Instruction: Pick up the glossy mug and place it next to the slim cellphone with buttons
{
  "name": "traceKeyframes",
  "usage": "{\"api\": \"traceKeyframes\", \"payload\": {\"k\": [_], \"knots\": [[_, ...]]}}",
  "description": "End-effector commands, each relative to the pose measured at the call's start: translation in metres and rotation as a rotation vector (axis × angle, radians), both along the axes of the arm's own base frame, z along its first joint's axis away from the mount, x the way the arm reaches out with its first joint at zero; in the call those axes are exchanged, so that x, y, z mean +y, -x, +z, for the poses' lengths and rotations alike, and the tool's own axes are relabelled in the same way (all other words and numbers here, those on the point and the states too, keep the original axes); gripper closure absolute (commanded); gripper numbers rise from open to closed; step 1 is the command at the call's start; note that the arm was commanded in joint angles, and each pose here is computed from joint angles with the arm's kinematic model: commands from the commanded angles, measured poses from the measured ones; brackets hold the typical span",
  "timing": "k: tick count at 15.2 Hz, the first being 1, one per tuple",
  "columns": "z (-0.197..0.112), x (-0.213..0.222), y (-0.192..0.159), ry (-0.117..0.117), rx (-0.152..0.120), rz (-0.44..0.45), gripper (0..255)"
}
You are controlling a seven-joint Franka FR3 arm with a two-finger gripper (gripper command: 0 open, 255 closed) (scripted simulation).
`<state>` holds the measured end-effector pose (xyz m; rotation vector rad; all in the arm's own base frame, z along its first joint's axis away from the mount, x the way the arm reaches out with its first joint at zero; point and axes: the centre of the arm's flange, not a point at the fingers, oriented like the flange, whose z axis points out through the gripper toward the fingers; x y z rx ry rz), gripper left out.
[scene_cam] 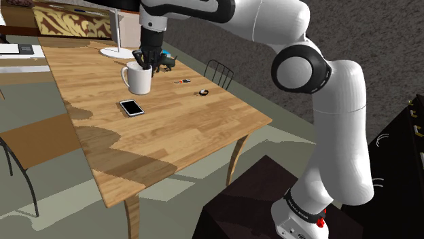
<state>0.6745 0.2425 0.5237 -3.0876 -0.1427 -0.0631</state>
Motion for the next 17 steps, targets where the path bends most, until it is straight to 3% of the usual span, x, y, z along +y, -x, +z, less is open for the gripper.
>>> {"api": "traceKeyframes", "payload": {"k": [1,17], "knots": [[-0.001,0.024,-0.003,0.0,0.0,-0.001,255],[-0.08,0.037,-0.004,0.0,0.0,-0.001,255]]}}
